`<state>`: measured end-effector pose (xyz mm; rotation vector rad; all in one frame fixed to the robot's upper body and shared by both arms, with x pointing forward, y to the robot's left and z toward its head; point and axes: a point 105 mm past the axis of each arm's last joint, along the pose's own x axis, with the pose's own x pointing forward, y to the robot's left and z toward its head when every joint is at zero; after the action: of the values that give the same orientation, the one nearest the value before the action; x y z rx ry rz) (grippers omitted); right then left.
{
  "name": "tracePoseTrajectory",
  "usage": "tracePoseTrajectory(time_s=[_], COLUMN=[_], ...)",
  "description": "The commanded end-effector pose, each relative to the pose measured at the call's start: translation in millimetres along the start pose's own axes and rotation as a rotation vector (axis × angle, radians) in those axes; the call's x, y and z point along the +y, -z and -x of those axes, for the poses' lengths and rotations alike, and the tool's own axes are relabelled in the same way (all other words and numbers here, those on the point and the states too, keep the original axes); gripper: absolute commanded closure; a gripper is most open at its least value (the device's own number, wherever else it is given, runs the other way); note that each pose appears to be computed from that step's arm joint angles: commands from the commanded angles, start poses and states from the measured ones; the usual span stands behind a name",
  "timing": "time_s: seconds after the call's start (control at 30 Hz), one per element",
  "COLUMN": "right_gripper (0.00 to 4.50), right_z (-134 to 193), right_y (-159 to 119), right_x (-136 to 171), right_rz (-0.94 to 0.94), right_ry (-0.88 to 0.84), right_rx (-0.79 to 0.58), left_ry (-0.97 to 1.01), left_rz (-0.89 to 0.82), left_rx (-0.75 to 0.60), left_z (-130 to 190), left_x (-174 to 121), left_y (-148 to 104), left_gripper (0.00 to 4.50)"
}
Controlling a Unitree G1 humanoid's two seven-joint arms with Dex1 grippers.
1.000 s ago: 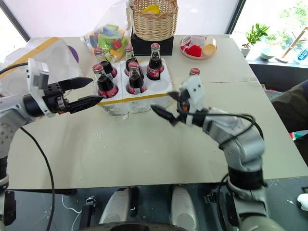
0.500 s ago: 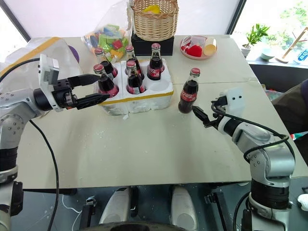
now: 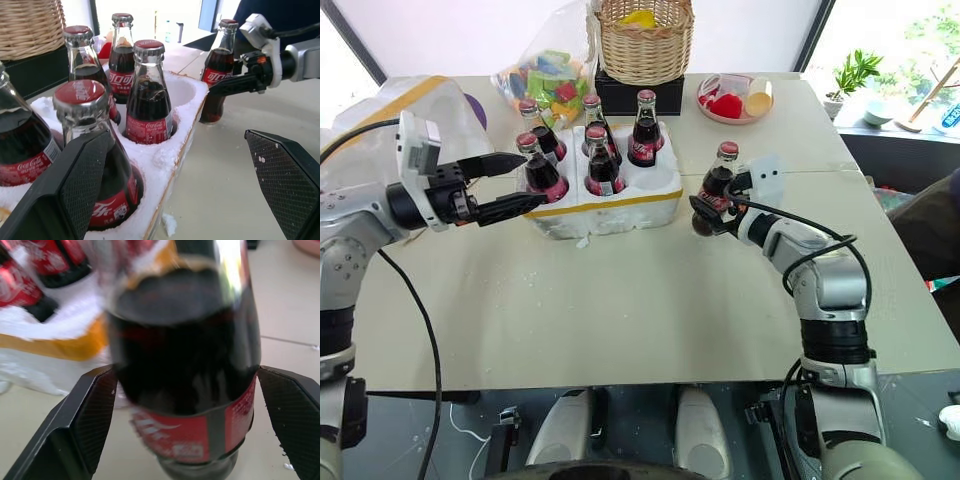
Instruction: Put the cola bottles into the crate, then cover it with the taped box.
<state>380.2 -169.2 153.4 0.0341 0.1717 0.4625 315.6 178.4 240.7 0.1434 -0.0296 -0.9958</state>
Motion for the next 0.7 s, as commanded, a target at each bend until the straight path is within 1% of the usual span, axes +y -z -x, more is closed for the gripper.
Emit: tracePoseTrajectory(time_s=[0.03,0.13,0.2,0.23,0.27,0.33,0.4,0.47,0.57,0.7], right_gripper=[1.73,1.69,1.69,1.69,1.69,1.69,1.69,1.69,1.69,1.69], right_z=[2,16,25,32,38,40,34,24,9,-14], right_y=[-20,-48,-69,-92,-107,-134,-149,-156,-154,-135], right_x=[-1,3,10,17,23,35,45,57,76,88], right_rz=[0.031,0.016,0.026,0.042,0.054,0.072,0.07,0.08,0.12,0.168], right_ry=[-0.008,-0.056,-0.116,-0.17,-0.206,-0.268,-0.312,-0.35,-0.408,-0.426], right_rx=[-0.078,-0.173,-0.238,-0.296,-0.334,-0.4,-0.427,-0.426,-0.401,-0.338], left_ry=[-0.024,-0.042,-0.053,-0.059,-0.063,-0.066,-0.069,-0.072,-0.076,-0.082], left_rz=[-0.068,-0.068,-0.065,-0.063,-0.061,-0.058,-0.057,-0.059,-0.062,-0.065], left_rx=[-0.028,-0.026,-0.024,-0.024,-0.024,-0.026,-0.028,-0.029,-0.034,-0.037], left_z=[9,13,16,17,18,18,18,18,17,18], left_x=[-1,-1,-1,-1,-2,-3,-3,-2,-1,-2], left_y=[-18,-18,-16,-15,-14,-13,-12,-12,-12,-13], left_gripper=[0.0,0.0,0.0,0.0,0.0,0.0,0.0,0.0,0.0,0.0])
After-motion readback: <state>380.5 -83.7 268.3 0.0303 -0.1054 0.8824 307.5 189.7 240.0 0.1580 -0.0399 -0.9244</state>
